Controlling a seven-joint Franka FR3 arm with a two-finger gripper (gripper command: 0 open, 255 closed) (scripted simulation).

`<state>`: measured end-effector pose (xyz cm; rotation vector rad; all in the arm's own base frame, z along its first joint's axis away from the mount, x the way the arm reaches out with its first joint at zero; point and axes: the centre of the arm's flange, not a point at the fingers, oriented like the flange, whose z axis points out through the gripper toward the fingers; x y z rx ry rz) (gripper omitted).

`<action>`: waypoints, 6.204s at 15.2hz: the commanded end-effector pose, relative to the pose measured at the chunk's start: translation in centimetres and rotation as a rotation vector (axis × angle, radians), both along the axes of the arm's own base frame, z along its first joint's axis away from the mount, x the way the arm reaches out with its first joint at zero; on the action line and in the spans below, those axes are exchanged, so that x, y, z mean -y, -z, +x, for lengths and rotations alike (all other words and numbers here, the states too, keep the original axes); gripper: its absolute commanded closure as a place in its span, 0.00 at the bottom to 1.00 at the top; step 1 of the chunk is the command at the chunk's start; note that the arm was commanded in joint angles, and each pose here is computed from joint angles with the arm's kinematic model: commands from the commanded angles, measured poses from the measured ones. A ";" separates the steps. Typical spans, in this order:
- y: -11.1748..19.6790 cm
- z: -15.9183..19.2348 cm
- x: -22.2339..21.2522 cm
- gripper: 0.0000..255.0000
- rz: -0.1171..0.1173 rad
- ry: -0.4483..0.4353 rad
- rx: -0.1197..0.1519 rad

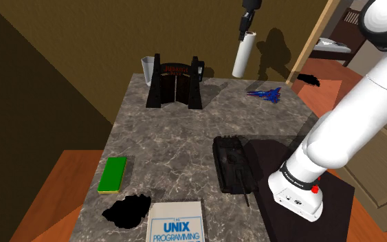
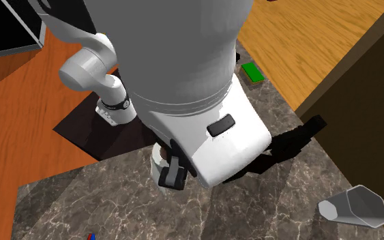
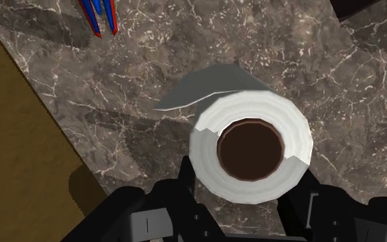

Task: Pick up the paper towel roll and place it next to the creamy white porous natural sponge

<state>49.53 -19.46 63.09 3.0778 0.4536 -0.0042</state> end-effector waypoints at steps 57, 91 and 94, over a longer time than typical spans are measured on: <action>4.4 -13.4 -56.8 1.00 0.000 0.000 0.000; 16.1 -19.9 -84.3 1.00 0.000 0.000 0.000; 17.7 -19.9 -84.3 1.00 0.000 0.000 0.000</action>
